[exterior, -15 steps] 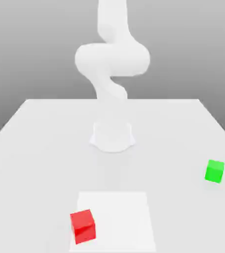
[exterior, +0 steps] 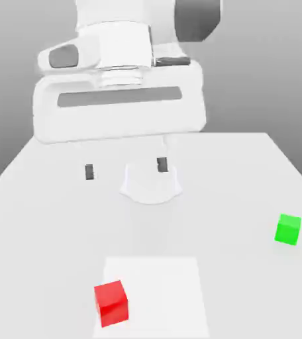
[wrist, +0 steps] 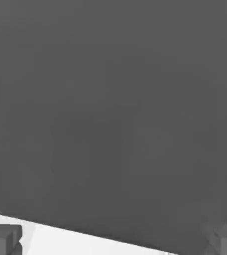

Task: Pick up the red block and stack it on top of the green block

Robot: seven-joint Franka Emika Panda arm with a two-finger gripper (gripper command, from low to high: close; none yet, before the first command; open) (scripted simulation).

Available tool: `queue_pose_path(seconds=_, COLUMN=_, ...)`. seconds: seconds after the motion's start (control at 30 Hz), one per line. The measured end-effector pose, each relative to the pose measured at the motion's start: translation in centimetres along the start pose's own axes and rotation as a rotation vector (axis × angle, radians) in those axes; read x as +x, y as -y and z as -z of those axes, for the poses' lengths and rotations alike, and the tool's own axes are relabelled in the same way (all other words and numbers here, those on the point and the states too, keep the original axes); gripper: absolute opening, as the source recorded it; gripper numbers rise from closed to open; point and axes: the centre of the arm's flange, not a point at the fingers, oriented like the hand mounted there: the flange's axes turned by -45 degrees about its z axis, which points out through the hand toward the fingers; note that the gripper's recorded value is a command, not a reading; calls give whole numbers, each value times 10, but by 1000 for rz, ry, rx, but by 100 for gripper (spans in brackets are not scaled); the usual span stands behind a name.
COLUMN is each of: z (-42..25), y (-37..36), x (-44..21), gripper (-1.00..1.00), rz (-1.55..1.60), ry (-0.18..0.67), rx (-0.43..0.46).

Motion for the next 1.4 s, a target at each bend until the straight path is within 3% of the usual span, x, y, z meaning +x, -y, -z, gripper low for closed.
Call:
queue_pose_path(seconds=0.27, z=-134, y=-18, x=-70, gripper=0, rz=99, ry=240, rx=8)
queue_pose_path(seconds=0.43, z=-196, y=-21, x=-94, gripper=0, rz=119, ry=275, rx=6)
queue_pose_path(seconds=0.47, z=-208, y=-21, x=-98, gripper=-100, rz=118, ry=276, rx=7)
queue_pose_path(seconds=0.7, z=-210, y=-21, x=-99, gripper=-100, rz=118, ry=278, rx=8)
queue_pose_path(seconds=0.87, z=-161, y=-19, x=-85, gripper=-100, rz=120, ry=277, rx=9)
queue_pose_path(seconds=1.13, z=-146, y=163, x=-65, gripper=-100, rz=510, ry=275, rx=86)
queue_pose_path(seconds=1.4, z=-116, y=343, x=-125, gripper=-100, rz=952, ry=265, rx=146)
